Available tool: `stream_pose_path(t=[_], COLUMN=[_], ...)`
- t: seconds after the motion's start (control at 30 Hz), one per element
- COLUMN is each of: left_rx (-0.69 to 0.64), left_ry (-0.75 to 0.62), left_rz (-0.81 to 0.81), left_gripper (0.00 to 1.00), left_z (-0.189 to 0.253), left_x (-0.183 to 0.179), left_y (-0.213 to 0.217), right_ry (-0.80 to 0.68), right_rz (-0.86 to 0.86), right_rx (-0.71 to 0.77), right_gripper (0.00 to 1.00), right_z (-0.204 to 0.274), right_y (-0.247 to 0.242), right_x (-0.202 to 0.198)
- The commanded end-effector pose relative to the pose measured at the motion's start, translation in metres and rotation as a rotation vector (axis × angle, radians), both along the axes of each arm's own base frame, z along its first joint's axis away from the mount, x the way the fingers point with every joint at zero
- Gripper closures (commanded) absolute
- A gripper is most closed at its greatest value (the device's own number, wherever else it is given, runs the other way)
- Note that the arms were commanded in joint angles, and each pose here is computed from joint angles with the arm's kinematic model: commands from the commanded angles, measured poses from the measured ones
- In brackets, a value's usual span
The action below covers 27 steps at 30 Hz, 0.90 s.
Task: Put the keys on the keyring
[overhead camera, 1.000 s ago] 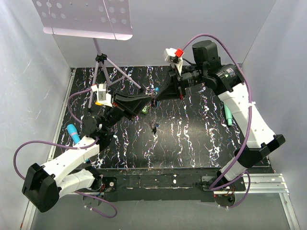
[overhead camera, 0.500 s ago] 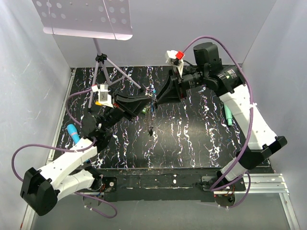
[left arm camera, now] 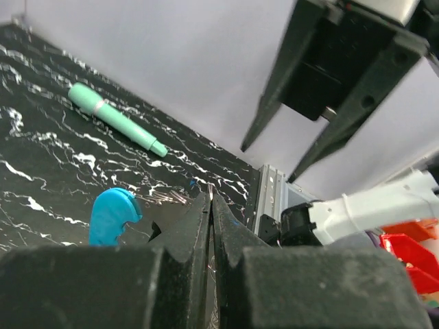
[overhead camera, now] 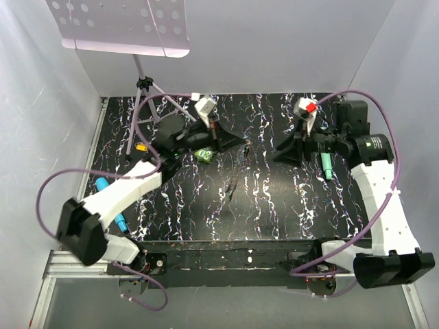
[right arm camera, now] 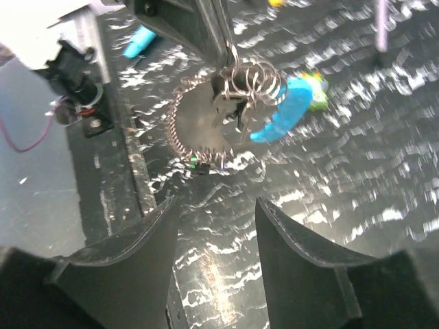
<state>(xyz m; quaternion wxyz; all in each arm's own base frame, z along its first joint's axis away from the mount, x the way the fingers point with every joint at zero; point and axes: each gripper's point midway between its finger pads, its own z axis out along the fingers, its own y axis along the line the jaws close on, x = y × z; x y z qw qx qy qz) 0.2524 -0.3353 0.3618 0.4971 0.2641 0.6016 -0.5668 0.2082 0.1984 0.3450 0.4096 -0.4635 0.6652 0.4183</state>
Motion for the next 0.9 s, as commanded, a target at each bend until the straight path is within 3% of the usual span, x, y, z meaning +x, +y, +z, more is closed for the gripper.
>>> stream_pose_path(t=[0.0, 0.13, 0.4, 0.7, 0.87], left_rx=[0.024, -0.016, 0.044, 0.254, 0.29], left_ry=[0.158, 0.278, 0.243, 0.195, 0.209], left_rz=[-0.042, 0.034, 0.335, 0.672, 0.804], left_gripper=[1.0, 1.0, 1.0, 1.0, 1.0], left_z=[-0.017, -0.046, -0.081, -0.138, -0.145], left_x=[0.04, 0.099, 0.193, 0.261, 0.299], left_y=[-0.039, -0.071, -0.077, -0.004, 0.039], right_ry=[-0.025, 0.001, 0.025, 0.063, 0.07], right_rz=[-0.201, -0.355, -0.391, -0.385, -0.38], right_rx=[0.039, 0.075, 0.106, 0.118, 0.121], right_gripper=[0.44, 0.43, 0.43, 0.42, 0.42], right_z=[-0.02, -0.045, -0.071, -0.095, -0.1], right_y=[-0.045, -0.08, -0.089, -0.088, -0.087], right_x=[0.029, 0.038, 0.03, 0.026, 0.026])
